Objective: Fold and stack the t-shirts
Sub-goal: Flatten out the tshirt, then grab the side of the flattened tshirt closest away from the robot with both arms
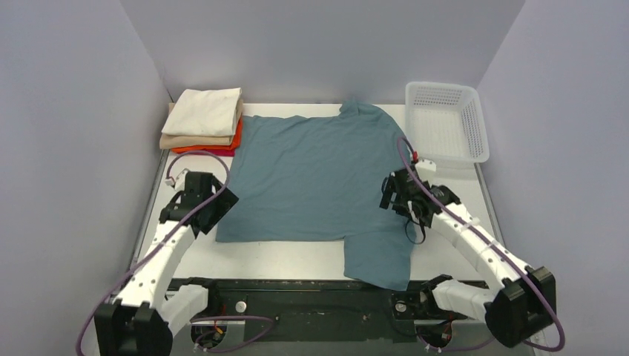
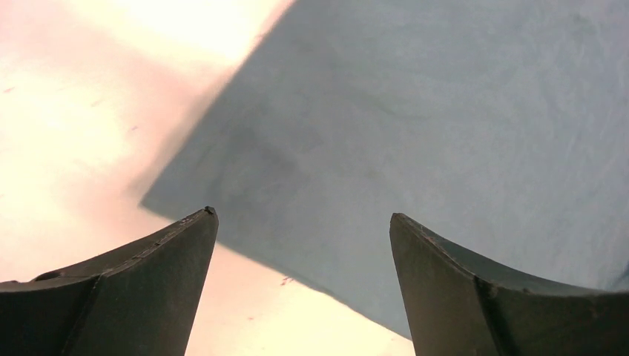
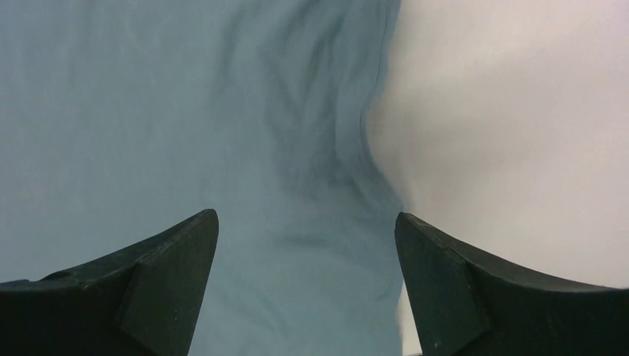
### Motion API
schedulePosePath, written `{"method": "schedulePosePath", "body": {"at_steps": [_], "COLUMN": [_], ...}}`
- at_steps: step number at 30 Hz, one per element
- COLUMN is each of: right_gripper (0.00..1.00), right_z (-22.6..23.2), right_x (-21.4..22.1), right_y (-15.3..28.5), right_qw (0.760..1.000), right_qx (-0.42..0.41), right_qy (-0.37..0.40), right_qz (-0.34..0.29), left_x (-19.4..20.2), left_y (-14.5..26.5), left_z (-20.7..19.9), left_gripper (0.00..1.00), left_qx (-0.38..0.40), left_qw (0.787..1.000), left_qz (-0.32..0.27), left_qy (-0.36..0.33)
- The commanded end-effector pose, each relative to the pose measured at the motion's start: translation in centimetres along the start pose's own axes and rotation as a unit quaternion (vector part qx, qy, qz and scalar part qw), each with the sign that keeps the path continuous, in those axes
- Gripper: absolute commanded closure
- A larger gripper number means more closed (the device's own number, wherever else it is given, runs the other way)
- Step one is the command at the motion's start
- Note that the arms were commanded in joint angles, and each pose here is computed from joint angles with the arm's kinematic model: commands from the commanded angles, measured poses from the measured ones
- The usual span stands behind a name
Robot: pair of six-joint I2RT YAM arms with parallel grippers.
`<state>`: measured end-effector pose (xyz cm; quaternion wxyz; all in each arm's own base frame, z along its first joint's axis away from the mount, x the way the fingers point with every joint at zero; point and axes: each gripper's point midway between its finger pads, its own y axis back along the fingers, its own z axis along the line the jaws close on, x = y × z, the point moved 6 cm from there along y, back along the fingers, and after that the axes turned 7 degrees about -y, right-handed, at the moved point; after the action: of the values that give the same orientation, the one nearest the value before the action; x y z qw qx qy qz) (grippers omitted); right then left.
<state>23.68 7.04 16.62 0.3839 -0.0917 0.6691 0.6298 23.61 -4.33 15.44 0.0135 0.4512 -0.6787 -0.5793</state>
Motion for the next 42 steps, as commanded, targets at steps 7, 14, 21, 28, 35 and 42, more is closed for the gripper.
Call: {"method": "schedulePosePath", "body": {"at_steps": [7, 14, 21, 28, 35, 42], "right_gripper": [0.18, 0.2, 0.21, 0.25, 0.3, 0.4], "right_z": [-2.9, -5.5, -6.1, -4.5, -3.7, -3.4], "right_x": [13.7, 16.9, 18.6, 19.9, 21.1, 20.4], "right_y": [3.5, 3.6, 3.9, 4.8, 4.0, 2.0], "right_qw": [0.991, 0.987, 0.98, 0.965, 0.957, 0.973], "right_qx": [-0.038, -0.021, -0.013, -0.069, -0.061, -0.01], "right_qy": [-0.006, -0.004, 0.013, 0.04, 0.082, 0.088], "right_qz": [0.128, 0.157, 0.197, 0.249, 0.272, 0.214], "left_x": [5.7, 6.4, 6.8, 6.6, 6.2, 6.0], "left_y": [0.6, -2.4, -4.3, -4.9, -4.5, -3.8], "left_z": [6.4, 7.0, 7.6, 7.3, 7.4, 7.2], "left_gripper": [0.08, 0.14, 0.39, 1.0, 1.0, 1.0], "left_qx": [-0.075, -0.096, -0.111, -0.106, -0.104, -0.083], "left_qw": [0.995, 0.993, 0.991, 0.992, 0.994, 0.996], "left_qz": [0.011, 0.017, 0.028, 0.032, 0.019, 0.007], "left_qy": [0.057, 0.072, 0.073, 0.056, 0.043, 0.04]}}
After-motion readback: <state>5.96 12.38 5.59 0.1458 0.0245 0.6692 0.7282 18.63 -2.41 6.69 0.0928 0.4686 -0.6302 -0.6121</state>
